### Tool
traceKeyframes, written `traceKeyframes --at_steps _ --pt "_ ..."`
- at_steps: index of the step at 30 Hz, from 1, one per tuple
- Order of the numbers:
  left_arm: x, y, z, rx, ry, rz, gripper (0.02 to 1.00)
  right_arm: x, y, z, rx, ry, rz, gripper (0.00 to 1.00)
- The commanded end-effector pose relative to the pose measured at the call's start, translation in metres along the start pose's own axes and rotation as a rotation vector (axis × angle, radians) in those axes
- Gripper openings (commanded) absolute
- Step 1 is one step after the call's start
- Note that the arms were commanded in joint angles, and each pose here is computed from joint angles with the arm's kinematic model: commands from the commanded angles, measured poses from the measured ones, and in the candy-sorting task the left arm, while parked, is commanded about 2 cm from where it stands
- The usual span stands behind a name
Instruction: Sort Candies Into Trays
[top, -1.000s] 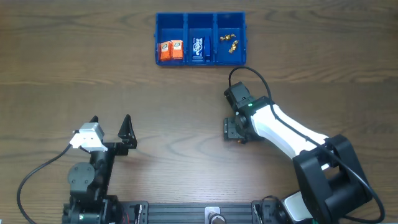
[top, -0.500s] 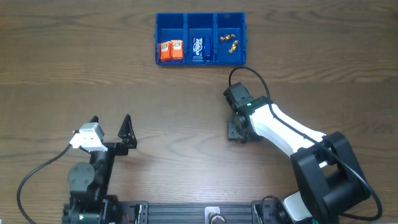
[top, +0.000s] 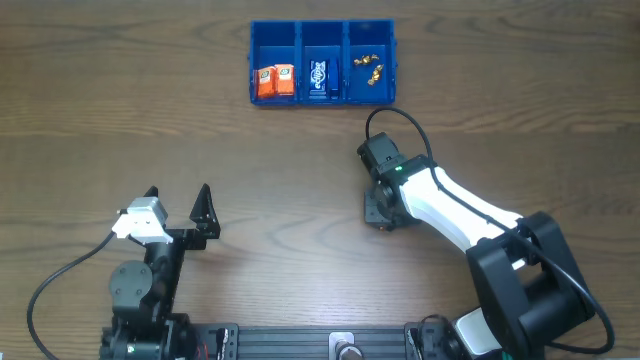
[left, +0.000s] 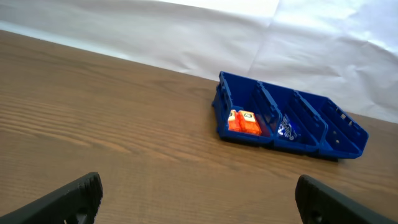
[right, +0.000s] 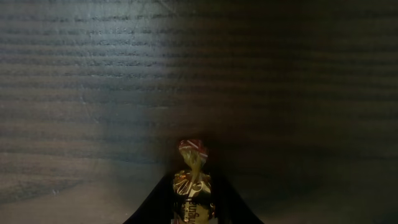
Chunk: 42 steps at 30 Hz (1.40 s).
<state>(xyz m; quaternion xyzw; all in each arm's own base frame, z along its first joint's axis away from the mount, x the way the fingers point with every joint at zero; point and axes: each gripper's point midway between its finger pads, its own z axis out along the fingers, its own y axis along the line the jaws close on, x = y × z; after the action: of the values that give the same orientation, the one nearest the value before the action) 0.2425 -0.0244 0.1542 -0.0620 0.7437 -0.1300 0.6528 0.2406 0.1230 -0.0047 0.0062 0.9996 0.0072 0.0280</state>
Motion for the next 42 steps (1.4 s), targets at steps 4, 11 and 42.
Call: traceKeyframes --at_steps 4,11,42 --pt "0.017 0.004 0.002 -0.006 0.04 0.012 0.998 -0.034 0.005 -0.028 0.05 -0.06 0.0 0.191" --pt "0.017 0.004 0.002 -0.006 0.04 0.012 0.998 -0.133 0.029 -0.149 0.036 -0.356 -0.038 0.191" --pt "0.017 0.004 0.002 -0.006 0.04 0.012 0.998 -0.301 0.015 -0.141 0.032 -0.579 0.018 0.993"
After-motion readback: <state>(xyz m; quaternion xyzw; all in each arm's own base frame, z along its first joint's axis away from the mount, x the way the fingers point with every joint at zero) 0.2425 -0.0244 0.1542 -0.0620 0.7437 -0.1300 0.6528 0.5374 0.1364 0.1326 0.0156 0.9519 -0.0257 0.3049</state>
